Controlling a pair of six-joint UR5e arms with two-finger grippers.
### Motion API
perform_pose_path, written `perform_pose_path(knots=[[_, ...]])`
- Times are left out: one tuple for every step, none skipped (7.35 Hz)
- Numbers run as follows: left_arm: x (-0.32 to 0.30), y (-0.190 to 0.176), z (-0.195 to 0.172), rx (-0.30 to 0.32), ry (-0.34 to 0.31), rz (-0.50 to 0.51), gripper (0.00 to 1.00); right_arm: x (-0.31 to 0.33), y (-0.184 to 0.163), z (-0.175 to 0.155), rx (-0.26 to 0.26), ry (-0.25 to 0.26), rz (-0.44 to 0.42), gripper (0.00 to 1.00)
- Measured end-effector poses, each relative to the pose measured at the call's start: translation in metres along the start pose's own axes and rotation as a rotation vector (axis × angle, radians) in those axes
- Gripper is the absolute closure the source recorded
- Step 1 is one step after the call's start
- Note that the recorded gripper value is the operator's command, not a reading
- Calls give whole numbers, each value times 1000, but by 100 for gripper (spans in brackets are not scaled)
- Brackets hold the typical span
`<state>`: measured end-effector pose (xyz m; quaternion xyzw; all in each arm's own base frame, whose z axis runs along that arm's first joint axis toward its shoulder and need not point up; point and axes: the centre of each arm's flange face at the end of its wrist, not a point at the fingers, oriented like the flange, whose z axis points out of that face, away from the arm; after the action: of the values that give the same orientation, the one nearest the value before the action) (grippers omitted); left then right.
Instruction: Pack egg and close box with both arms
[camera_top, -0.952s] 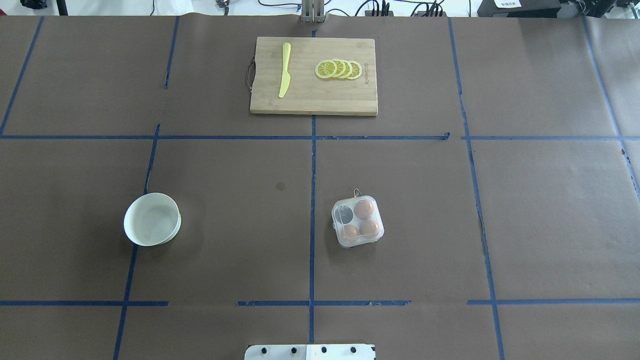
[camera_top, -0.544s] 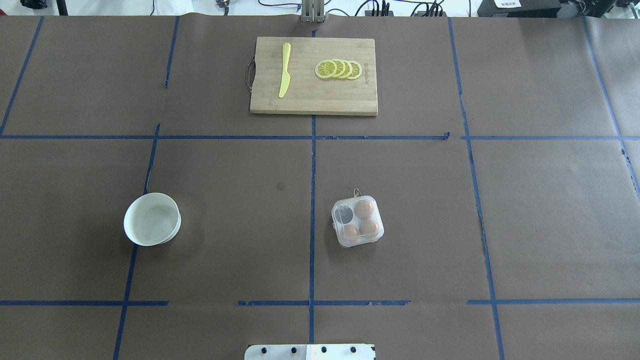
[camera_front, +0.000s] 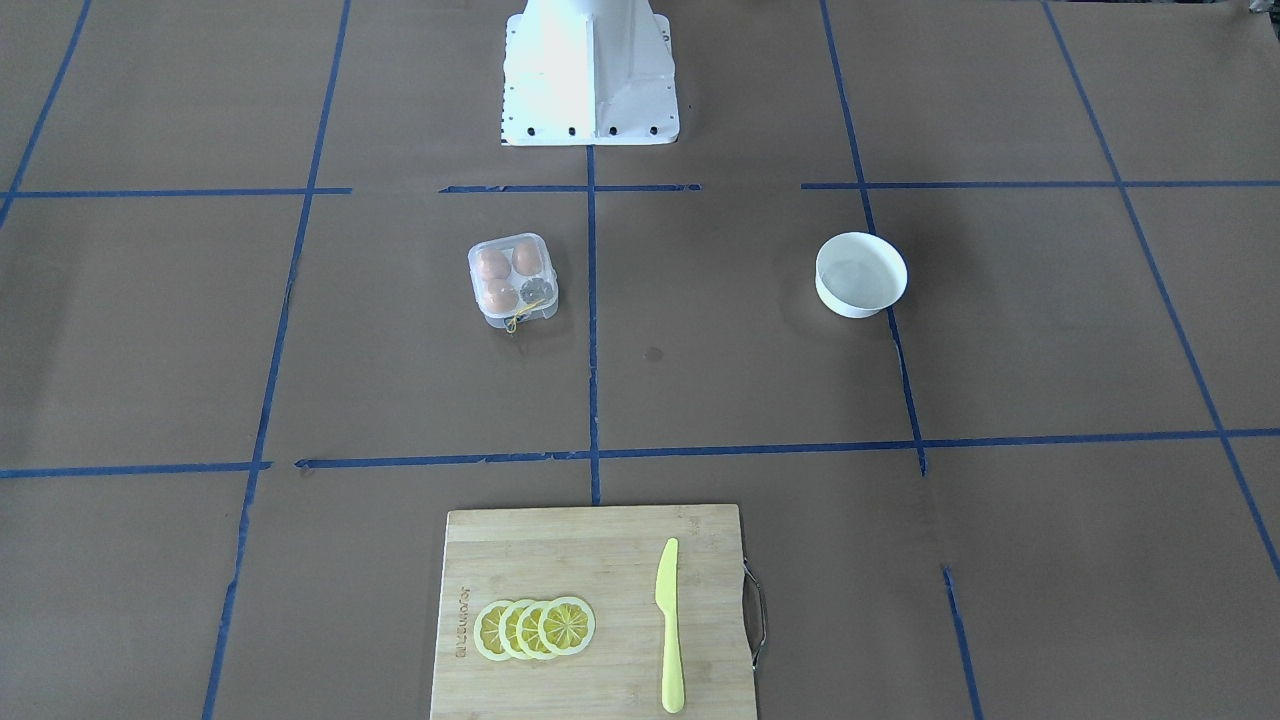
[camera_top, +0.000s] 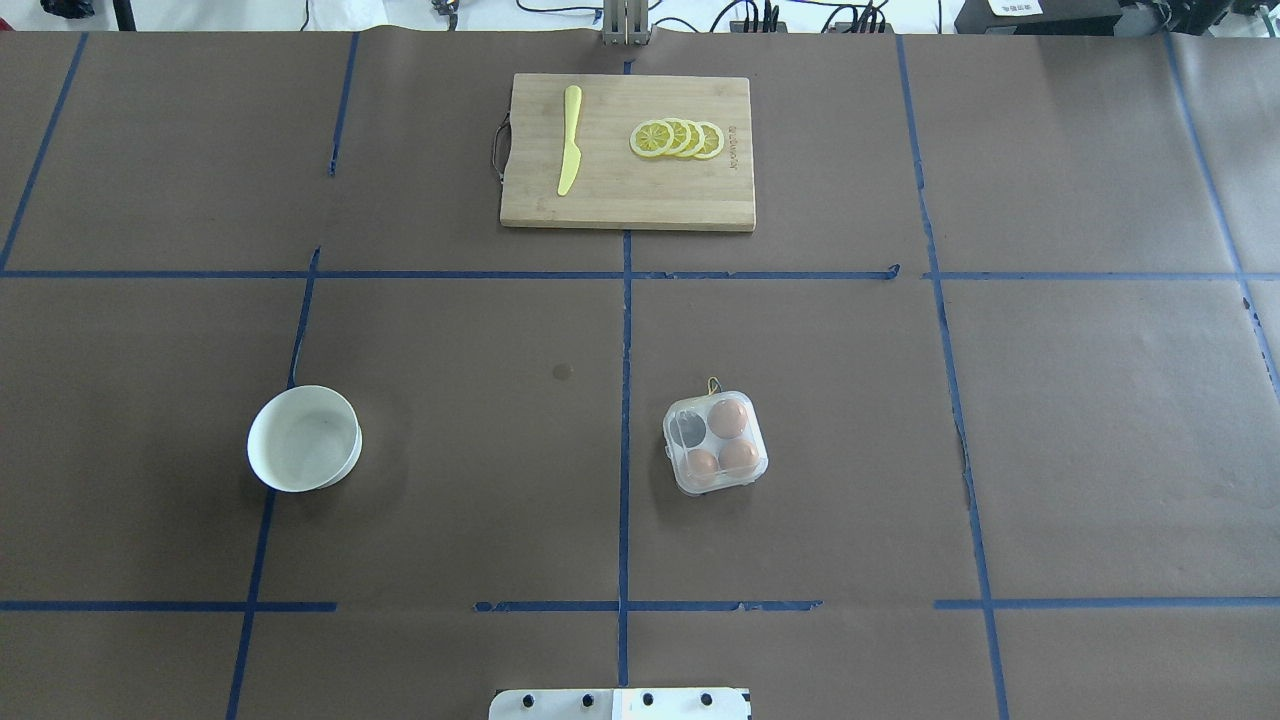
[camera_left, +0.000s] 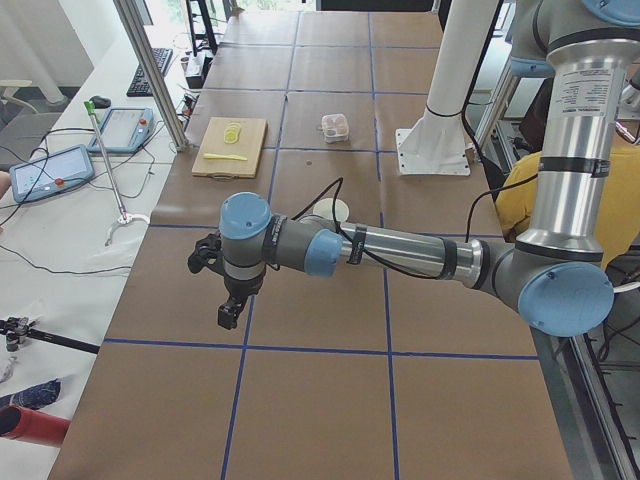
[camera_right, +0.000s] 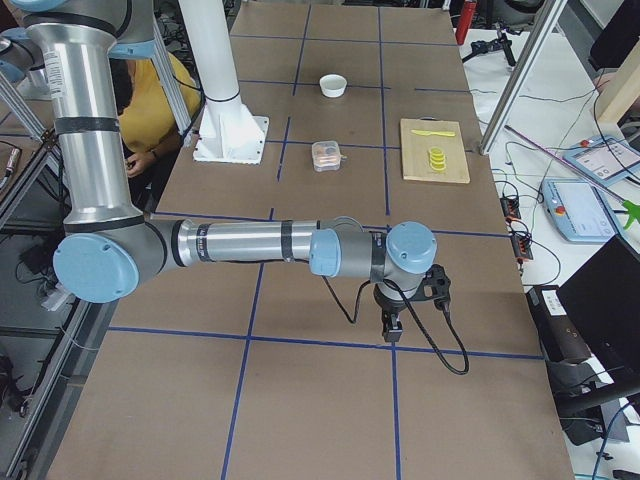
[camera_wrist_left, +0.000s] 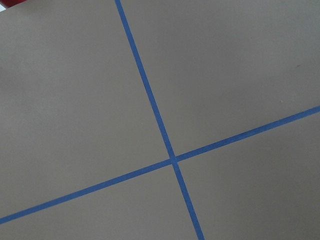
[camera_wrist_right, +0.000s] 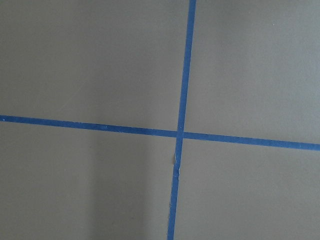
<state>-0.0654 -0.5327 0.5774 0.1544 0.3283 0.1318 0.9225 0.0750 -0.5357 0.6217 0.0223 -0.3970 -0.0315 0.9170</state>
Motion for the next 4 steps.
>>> perform_pose_path(knots=[[0, 0, 0, 0, -3, 2, 0, 2, 2, 3, -4, -1, 4, 0], [0, 1, -1, -9, -1, -5, 0, 4, 4, 5, -8, -2, 7, 0], [1, 4, -1, -37, 6, -30, 0, 5, 6, 6, -10, -1, 8, 0], [3, 8, -1, -79, 16, -65, 0, 6, 7, 7, -12, 0, 10, 0]])
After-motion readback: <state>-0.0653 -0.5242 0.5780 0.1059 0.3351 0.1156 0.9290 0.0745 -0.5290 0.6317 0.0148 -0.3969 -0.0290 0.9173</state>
